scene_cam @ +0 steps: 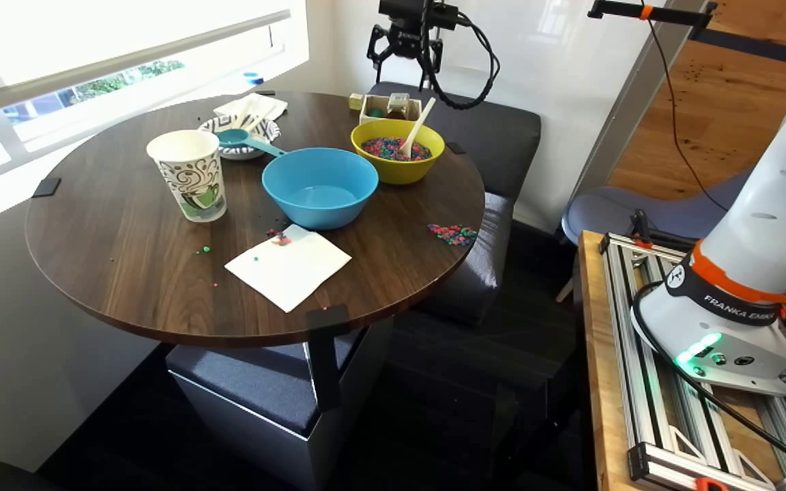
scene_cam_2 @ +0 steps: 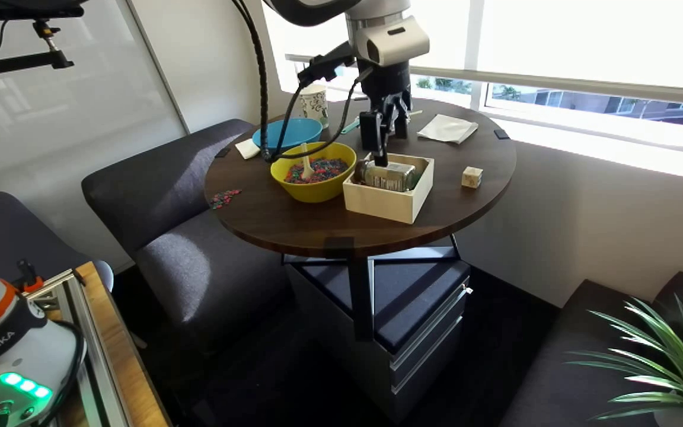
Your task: Remove the spice bottle from the blue bowl put it in the wooden box
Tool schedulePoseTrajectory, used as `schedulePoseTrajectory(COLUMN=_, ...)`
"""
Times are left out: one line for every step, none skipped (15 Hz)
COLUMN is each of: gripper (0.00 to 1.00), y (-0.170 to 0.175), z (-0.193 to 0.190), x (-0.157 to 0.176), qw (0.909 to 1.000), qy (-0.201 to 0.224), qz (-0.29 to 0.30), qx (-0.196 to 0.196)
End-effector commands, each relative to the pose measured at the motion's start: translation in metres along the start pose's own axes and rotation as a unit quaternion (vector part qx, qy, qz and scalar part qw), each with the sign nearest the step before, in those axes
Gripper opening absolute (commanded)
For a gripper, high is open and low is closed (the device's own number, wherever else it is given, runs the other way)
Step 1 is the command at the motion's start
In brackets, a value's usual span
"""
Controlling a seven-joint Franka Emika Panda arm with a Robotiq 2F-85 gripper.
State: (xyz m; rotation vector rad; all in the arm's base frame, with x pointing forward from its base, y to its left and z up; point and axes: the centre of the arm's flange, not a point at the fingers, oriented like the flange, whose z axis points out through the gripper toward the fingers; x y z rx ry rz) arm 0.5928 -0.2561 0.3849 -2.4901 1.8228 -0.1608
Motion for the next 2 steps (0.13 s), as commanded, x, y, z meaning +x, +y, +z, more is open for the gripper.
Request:
schedulePoseTrajectory(gripper=1.0, y=-0.002, z=-0.013, x=-0.001, qw=0.9998, qy=-0.001, qz=-0.009, qx=0.015)
schedulePoseTrajectory(gripper=1.0, y=-0.002, z=-0.028, x=-0.002, qw=0.9994, qy=0.0, qz=-0.017, qx=0.03)
